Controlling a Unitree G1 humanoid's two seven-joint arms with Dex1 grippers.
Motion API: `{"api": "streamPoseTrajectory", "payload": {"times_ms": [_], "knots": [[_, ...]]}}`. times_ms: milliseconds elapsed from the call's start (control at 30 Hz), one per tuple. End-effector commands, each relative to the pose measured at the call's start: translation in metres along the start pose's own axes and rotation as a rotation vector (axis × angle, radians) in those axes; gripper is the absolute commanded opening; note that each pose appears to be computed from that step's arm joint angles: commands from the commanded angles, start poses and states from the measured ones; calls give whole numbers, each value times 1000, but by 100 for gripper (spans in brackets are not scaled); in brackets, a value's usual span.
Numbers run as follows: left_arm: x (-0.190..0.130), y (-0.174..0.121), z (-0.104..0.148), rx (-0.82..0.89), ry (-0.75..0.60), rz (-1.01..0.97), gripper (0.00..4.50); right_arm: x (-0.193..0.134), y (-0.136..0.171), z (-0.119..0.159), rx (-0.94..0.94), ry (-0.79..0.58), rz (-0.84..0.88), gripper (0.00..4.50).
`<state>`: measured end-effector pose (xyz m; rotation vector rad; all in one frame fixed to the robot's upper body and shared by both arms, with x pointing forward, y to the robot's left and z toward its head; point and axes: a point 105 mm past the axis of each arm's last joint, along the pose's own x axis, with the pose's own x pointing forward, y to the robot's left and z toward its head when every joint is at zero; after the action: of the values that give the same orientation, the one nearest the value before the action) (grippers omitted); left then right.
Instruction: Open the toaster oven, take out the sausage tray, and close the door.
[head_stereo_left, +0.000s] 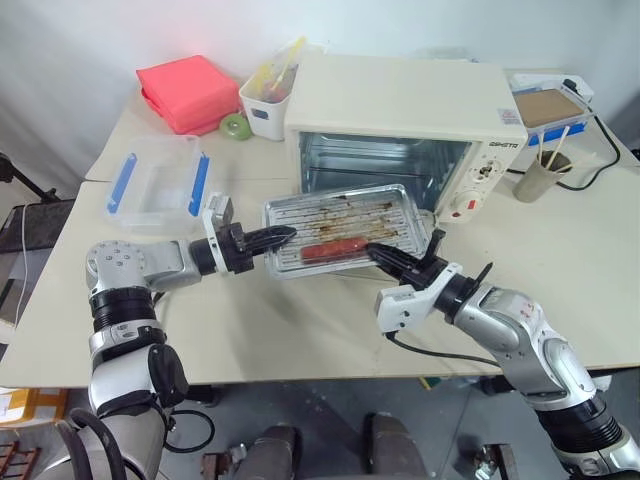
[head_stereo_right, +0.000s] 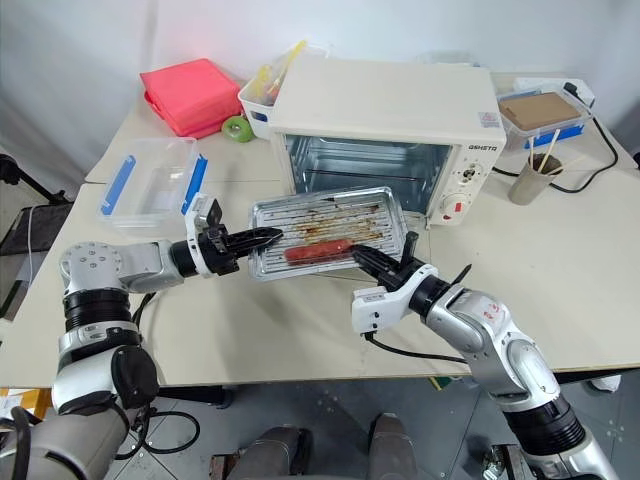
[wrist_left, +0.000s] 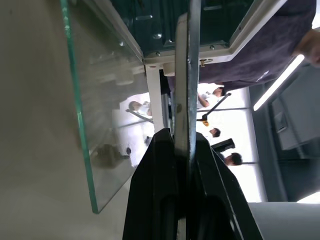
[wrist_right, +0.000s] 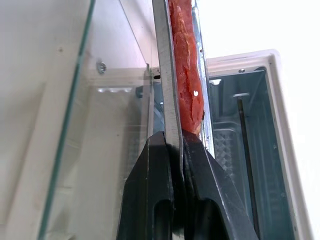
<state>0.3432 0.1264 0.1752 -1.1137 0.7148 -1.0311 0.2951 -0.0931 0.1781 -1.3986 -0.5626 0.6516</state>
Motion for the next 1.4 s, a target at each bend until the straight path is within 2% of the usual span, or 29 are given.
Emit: {"api": "streamPoseTrajectory", "payload": {"times_ms": [33,167,300,400,533,600,767,867,1033,1067,1233,1400], "knots": [[-8,-8,4,-11,-19,-29,0,-6,-13,5,33,-30,-41,111],[-25,-10,5,-36,-45,-33,0,-20,-9,1,69,-44,0,251],[-54,-10,-6,-29,-50,-30,0,-43,-17,-12,172,-40,-54,251],[-91,-12,-13,-33,-120,-50,0,-69,-29,-23,418,-90,-145,251],[-129,-2,-18,-50,-258,9,0,-95,-21,-66,676,53,-177,251],[-140,-1,-22,-51,-302,20,0,-103,-20,-75,743,72,-185,251],[-169,7,-30,-42,-484,66,0,-116,10,-97,964,121,-109,251],[-174,7,-31,-14,-580,52,0,-120,35,-105,1068,150,-26,196],[-177,10,-38,2,-684,52,0,-112,44,-103,1215,69,52,20],[-177,11,-39,2,-698,57,0,-109,46,-101,1237,52,72,2],[-178,12,-43,5,-784,65,0,-90,50,-89,1369,-59,172,2],[-176,13,-46,0,-843,62,0,-74,32,-84,1402,-158,129,2]]}}
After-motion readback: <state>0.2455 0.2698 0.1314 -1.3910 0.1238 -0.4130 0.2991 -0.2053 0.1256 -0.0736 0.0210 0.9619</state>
